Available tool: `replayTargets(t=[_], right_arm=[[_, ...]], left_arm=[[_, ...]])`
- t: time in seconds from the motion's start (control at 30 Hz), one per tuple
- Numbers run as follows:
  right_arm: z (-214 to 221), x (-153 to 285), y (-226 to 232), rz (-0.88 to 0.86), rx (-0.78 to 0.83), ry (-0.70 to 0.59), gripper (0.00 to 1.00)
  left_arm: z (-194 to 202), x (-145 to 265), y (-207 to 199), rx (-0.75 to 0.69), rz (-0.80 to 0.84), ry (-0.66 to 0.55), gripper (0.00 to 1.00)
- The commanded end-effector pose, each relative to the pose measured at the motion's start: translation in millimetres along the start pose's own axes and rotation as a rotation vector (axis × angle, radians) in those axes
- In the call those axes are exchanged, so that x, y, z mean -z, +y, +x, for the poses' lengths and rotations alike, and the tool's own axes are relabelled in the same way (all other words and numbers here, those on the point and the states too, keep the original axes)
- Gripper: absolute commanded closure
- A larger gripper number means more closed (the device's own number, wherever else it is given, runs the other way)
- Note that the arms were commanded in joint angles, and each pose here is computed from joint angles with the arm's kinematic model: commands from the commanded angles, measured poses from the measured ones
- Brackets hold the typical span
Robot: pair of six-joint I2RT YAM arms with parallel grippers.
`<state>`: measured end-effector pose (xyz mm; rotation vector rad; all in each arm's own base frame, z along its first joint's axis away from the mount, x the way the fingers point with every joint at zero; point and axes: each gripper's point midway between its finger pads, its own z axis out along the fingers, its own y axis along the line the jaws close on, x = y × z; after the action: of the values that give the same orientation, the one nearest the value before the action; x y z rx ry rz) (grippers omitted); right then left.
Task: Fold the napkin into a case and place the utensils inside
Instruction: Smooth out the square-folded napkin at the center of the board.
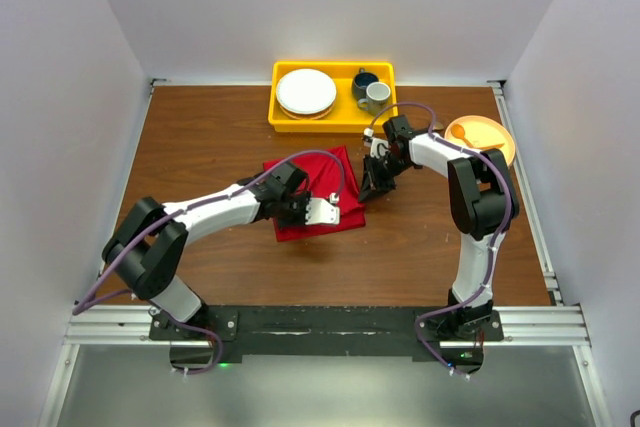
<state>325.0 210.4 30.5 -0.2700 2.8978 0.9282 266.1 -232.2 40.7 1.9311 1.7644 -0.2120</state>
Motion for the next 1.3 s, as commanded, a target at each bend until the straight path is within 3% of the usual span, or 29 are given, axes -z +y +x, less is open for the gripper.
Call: replayTargets(t=[0.0,0.03,0.2,0.47,0.8,1.27], right_arm=[[-10.2,21.8,22.6,-0.041,0.047,-0.050,1.00],[-8.5,19.8,21.6,-0.040,0.044,-0.042,1.00],[-7.1,16.5,17.8,-0.033,0.031,-0.034,1.00],[-8.3,13.9,17.6,-0.036,0.033,-0.024,1.00],[-10.6,14.0,18.8,-0.040,0.034,-0.023,1.00],[-13.8,15.4,22.0,-0.050,0.034,-0.022,1.00]], left_arm=[[-7.9,9.2,7.7,-0.034,-0.024,-0.025,0.85],[-7.5,7.7,6.6,-0.028,-0.019,-0.026,0.68],[-2.6,-2.9,1.4,-0.002,0.004,-0.013,0.59],[6.0,-15.6,-5.1,0.000,0.042,0.015,0.61],[9.0,-14.6,-1.9,0.009,0.049,0.018,0.85],[12.0,-9.8,8.1,0.002,0.049,0.026,0.76]])
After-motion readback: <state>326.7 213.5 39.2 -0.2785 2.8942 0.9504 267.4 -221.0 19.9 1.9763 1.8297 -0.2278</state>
